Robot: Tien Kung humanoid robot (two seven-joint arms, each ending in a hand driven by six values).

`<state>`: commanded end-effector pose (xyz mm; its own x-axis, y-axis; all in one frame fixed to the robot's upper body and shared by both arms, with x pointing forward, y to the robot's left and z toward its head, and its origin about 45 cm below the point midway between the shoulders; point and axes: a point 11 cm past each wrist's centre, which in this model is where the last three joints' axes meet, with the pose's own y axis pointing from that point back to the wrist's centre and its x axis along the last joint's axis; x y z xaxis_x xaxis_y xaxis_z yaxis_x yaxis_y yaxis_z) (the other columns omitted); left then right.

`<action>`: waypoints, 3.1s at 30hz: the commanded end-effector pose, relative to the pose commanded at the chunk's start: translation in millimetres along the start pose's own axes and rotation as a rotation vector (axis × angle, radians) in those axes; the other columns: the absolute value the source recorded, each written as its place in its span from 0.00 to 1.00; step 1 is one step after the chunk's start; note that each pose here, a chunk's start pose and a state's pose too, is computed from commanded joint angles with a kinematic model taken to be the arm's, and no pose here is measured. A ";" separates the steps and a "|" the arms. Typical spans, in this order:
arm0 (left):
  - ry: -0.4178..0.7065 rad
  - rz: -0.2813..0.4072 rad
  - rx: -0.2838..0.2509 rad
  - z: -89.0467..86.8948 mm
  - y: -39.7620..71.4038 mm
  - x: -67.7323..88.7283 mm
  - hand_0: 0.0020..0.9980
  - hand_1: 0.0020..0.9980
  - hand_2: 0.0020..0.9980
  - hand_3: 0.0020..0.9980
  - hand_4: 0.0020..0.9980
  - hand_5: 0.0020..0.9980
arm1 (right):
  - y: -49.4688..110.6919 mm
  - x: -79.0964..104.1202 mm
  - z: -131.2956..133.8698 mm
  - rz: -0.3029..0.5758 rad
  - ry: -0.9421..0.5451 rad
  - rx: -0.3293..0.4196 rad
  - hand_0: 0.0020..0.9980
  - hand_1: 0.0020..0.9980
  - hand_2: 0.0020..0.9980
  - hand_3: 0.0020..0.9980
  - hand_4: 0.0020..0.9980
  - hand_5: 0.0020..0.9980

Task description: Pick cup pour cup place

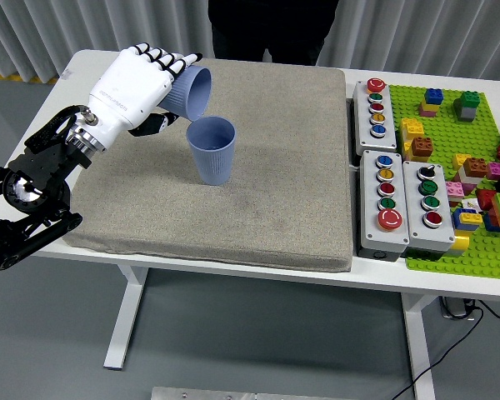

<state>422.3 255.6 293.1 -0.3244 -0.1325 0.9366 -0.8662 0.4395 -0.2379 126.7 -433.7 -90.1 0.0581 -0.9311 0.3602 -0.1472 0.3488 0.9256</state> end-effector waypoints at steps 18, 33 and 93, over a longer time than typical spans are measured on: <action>0.634 0.066 0.246 -15.3 24.6 -22.5 0.56 0.57 0.59 0.59 0.52 0.10 | -1.0 -4.0 10.0 -0.007 0.013 -0.019 0.69 0.68 0.61 0.59 0.00 0.11; 1.293 0.178 0.396 -1.9 30.8 -40.0 0.56 0.57 0.59 0.59 0.53 0.11 | -0.6 -4.8 6.0 -0.008 0.013 -0.012 0.69 0.68 0.61 0.59 0.00 0.11; 1.472 0.271 0.732 32.3 95.4 -135.4 0.63 0.64 0.64 0.61 0.60 0.20 | -0.6 -9.0 6.9 -0.016 0.022 -0.013 0.69 0.68 0.61 0.59 0.00 0.11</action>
<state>371.4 286.7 135.3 -0.2421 0.9543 0.1754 -0.9693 -0.2299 -0.0875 119.5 -426.2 -94.7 0.0817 -0.9342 0.3473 -0.1333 0.3351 0.9327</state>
